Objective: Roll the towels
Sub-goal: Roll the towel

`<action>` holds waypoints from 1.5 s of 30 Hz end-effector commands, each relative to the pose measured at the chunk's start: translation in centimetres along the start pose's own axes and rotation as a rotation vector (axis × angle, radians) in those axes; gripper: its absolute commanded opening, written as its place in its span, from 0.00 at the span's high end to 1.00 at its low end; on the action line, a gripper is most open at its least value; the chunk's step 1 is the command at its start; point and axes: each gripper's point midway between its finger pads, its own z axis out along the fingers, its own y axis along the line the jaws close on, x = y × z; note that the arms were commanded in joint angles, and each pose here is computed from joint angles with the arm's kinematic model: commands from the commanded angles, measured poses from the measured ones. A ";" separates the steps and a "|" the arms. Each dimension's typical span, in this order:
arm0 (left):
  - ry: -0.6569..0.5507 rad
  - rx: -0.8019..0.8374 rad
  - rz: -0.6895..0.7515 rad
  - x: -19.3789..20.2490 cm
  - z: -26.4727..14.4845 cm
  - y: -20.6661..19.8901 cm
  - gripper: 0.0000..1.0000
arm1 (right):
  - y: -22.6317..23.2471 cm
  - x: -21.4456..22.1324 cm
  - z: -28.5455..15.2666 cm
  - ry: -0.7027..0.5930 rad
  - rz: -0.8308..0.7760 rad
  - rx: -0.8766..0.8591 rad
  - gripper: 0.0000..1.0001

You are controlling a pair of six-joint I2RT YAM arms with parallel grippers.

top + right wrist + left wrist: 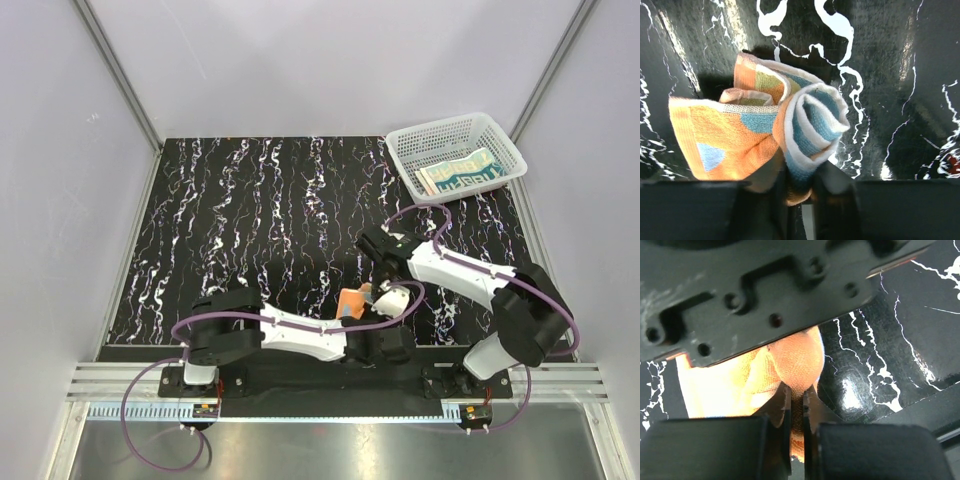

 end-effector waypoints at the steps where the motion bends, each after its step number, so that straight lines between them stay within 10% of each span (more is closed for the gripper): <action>1: 0.097 0.018 -0.088 2.1 1.1 0.9 1.00 | -0.5 -0.5 -1.7 0.021 0.031 -0.042 0.66; 4: 0.099 0.041 -0.110 2.0 0.7 0.8 1.00 | -2.2 -2.7 -2.7 -0.016 0.083 -0.036 0.29; 9: 0.102 0.079 -0.158 2.1 0.2 1.3 1.00 | -5.6 -6.6 -4.7 -0.091 0.170 -0.010 0.18; 17: 0.139 0.209 -0.388 2.9 -0.6 2.9 1.00 | -7.8 -9.2 -6.6 -0.179 0.332 -0.125 0.18; 30: 0.182 0.545 -0.982 6.1 -0.8 8.0 1.00 | 1.2 -2.4 -6.3 -0.133 0.253 -0.873 0.21; 45: 0.166 0.736 -1.157 5.3 -1.4 8.5 1.00 | 7.1 -0.5 2.0 -0.114 0.173 -0.850 0.26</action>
